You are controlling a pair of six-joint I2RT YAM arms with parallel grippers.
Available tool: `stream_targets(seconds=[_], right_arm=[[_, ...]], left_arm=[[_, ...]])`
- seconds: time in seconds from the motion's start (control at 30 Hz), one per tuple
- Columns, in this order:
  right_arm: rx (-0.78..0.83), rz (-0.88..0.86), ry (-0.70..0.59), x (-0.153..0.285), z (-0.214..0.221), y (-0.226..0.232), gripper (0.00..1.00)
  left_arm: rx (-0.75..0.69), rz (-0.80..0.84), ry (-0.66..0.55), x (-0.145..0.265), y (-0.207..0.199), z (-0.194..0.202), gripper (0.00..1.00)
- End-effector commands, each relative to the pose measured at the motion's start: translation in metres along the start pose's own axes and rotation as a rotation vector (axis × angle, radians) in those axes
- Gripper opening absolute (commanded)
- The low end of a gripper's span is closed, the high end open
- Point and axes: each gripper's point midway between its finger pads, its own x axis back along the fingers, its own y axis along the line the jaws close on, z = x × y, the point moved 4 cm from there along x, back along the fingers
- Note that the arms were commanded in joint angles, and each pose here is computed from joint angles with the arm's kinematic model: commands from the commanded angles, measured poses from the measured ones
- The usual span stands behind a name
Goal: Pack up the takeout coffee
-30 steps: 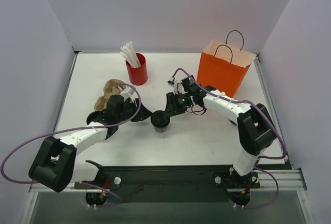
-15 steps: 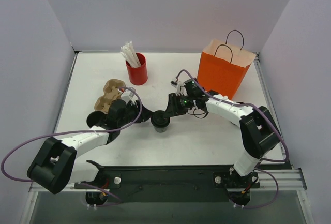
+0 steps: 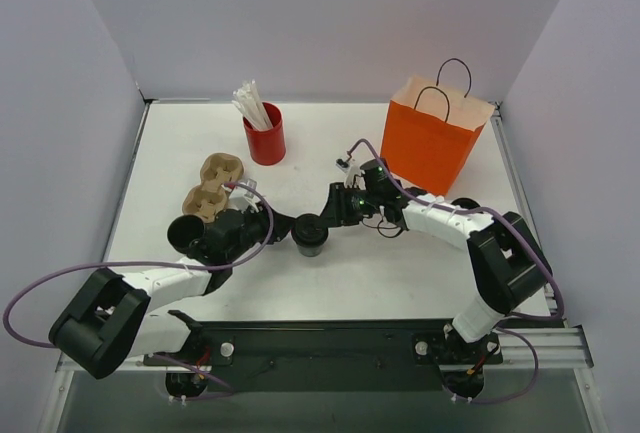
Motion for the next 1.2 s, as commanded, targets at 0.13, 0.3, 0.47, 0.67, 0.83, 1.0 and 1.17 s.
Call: stream_targets(seconds=[0.13, 0.3, 0.47, 0.67, 0.83, 1.0, 1.17], right_arm=[[-0.062, 0.272, 0.144, 0.002, 0.060, -0.058, 0.13], [-0.061, 0.229, 0.111, 0.009, 0.048, -0.045, 0.13], [-0.061, 0.183, 0.069, 0.011, 0.037, -0.031, 0.15], [-0.073, 0.181, 0.073, 0.008, 0.043, -0.036, 0.16], [-0.092, 0.237, 0.056, 0.013, 0.054, -0.048, 0.14], [-0.092, 0.253, 0.013, 0.020, 0.051, -0.048, 0.14], [-0.095, 0.274, 0.030, 0.020, 0.053, -0.052, 0.14]], left_arm=[[-0.051, -0.350, 0.339, 0.031, 0.070, 0.096, 0.38], [-0.006, -0.277, 0.338, 0.023, 0.058, 0.108, 0.37], [0.041, -0.144, 0.317, 0.013, 0.032, 0.105, 0.37], [0.047, -0.082, 0.316, 0.010, 0.023, 0.110, 0.35], [0.041, -0.144, 0.378, 0.013, 0.038, 0.138, 0.34], [0.067, -0.145, 0.401, 0.014, 0.044, 0.154, 0.34], [0.036, -0.122, 0.394, 0.006, 0.033, 0.144, 0.33]])
